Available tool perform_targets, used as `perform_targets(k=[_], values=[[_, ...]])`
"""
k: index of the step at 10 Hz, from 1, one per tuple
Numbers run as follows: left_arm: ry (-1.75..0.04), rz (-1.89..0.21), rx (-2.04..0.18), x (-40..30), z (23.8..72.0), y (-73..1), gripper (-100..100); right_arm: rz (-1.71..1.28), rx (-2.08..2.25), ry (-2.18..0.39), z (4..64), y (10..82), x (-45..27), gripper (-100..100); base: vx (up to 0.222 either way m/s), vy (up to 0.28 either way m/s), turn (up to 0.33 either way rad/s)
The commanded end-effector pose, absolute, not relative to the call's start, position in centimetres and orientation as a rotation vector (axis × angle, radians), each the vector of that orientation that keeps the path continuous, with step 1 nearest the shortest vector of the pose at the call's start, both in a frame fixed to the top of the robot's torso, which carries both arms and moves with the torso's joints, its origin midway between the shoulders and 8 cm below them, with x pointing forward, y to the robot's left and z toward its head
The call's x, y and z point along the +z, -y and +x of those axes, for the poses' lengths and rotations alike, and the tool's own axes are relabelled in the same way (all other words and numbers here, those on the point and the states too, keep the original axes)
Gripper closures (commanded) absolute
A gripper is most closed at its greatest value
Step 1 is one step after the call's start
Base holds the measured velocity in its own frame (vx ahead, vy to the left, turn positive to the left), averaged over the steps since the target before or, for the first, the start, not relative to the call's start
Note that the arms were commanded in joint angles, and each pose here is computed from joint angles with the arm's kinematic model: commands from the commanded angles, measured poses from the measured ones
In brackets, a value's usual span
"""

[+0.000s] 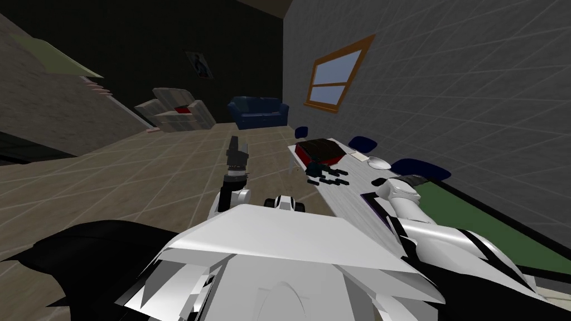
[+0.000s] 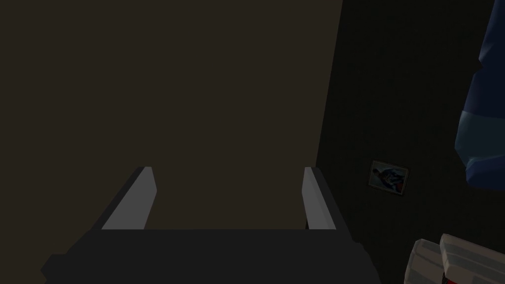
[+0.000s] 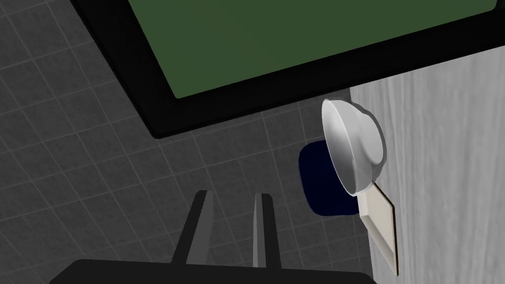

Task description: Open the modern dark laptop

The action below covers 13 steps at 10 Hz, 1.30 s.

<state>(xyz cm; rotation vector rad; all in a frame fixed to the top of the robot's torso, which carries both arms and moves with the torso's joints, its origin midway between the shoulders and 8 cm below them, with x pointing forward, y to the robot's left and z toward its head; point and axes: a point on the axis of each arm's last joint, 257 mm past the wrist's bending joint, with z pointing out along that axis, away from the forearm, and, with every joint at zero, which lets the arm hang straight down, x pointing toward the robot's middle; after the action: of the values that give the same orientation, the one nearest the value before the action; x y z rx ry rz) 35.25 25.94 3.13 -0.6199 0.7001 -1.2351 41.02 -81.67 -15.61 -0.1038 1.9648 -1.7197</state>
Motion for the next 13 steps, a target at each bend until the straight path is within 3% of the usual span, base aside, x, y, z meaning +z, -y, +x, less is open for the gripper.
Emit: perform_targets(k=[1,4,13], values=[[-0.700,-0.620,-1.235,3.1,35.3,-25.9,0,-0.145,-1.644,-1.934,43.7,79.6,-15.9,-100,-0.242,-0.073,-0.042],[-0.700,-0.620,-1.235,3.1,35.3,-25.9,0,-0.182,-1.571,-1.903,46.3,77.4,-16.0,-100,-0.226,-0.079,-0.034],[-0.700,-0.620,-1.235,3.1,35.3,-25.9,0,-0.271,-1.400,-1.818,52.0,71.3,-15.8,-100,-0.120,-0.037,-0.022]])
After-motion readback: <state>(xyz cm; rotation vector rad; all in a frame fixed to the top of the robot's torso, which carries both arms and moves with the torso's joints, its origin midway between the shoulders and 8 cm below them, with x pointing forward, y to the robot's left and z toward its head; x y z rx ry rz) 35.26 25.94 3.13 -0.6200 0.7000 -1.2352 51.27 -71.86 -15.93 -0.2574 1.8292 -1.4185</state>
